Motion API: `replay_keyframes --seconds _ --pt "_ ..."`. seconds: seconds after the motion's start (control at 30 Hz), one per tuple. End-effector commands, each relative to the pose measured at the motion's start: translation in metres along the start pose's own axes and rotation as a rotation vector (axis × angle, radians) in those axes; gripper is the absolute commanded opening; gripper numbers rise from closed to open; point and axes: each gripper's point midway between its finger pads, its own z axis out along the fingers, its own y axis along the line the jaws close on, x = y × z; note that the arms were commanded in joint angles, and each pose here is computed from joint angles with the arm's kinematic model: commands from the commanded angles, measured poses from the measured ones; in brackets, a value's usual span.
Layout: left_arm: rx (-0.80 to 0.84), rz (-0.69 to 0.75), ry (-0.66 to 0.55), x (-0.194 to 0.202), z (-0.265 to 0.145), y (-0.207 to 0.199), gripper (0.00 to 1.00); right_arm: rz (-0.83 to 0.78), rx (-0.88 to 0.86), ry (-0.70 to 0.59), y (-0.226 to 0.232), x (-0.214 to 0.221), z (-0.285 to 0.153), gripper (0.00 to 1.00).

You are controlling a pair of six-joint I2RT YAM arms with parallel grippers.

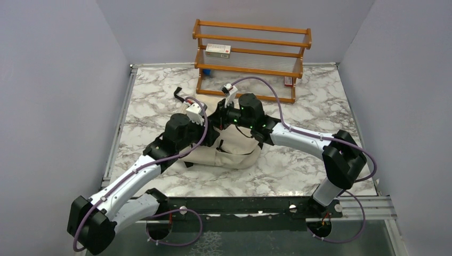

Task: Pack the student bag
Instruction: Zip the student bag at the center of the board.

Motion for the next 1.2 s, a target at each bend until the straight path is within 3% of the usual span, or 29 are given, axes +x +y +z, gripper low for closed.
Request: replay_keyframes --seconds 0.0,0.17,0.47,0.6,1.17 --pt "-0.107 0.03 0.007 0.0 0.001 0.011 0.6 -0.009 -0.083 -0.104 0.023 -0.038 0.001 0.0" --pt "-0.091 0.044 0.057 0.014 0.005 0.005 0.48 0.002 -0.085 -0.103 0.023 -0.039 0.0 0.01" --pt "-0.12 0.024 0.102 0.034 -0.002 0.009 0.11 -0.004 -0.035 -0.094 0.013 -0.034 0.001 0.0" --pt "-0.106 -0.005 0.117 0.044 -0.009 0.006 0.0 -0.006 0.035 -0.105 -0.002 -0.033 0.002 0.01" --pt "-0.067 -0.069 0.171 0.067 -0.019 -0.003 0.0 -0.065 0.323 -0.166 -0.106 -0.045 0.005 0.01"
